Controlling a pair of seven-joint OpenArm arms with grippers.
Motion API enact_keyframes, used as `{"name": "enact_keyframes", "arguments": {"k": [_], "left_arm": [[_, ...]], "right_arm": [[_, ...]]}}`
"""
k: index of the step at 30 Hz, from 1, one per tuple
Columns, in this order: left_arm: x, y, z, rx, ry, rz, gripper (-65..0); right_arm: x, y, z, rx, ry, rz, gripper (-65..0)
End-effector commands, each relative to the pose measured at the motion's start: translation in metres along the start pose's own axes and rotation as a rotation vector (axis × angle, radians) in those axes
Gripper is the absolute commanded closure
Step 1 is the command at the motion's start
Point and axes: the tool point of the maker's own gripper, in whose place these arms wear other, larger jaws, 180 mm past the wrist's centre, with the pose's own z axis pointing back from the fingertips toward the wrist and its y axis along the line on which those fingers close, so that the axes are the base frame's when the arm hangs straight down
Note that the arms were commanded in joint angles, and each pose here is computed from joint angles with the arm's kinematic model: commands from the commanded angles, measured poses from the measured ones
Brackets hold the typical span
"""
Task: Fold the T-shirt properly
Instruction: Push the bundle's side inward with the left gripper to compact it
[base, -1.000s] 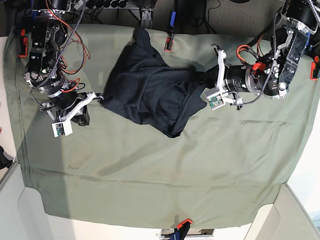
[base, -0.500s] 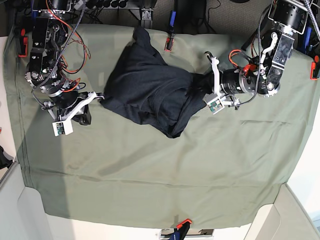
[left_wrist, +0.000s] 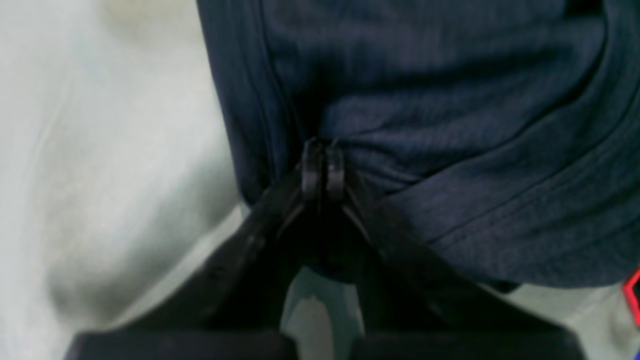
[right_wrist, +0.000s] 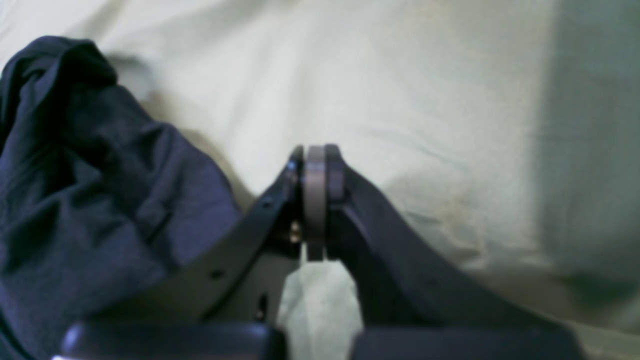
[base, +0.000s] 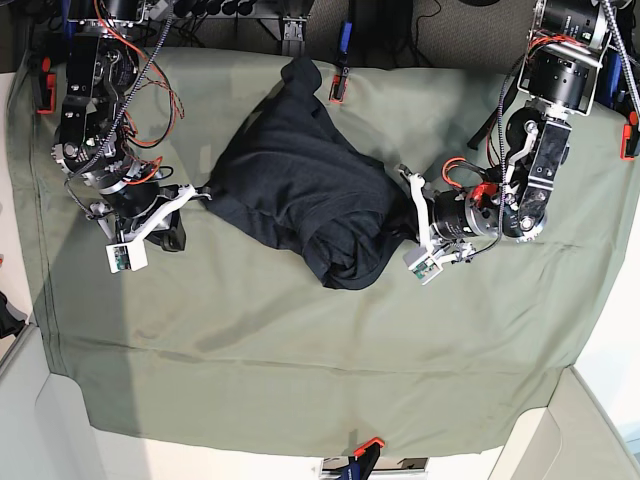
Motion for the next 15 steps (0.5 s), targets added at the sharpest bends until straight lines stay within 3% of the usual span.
{"name": "enact_keyframes", "arguments": {"k": [1,4,8,10,15], "left_arm": [[0.008,0.003,0.004,-0.002,-0.003,-0.007,0.0],[0.018,0.001,0.022,-0.032,-0.018,0.005,0.0],[0.054,0.007,0.063,-0.005,-0.111,-0.096,0.0],[0.058,0.01,0.078,0.014,-0.102,-0.15,0.0],[0.038,0.002,0.089,-0.022,-0.041,-0.139,0.0]], "right_arm": [[0.018,0.0,0.002,0.003,-0.056,0.012,0.0],[0.017,-0.002,0.001,-0.012,-0.051,0.026,0.0],[0.017,-0.004,0.002,-0.015,-0.05,0.03,0.0],[0.017,-0.004,0.002,-0.015,-0.049,0.03,0.0],[0.015,-0.005,0.001,-0.017,-0.041,0.029,0.0]]}}
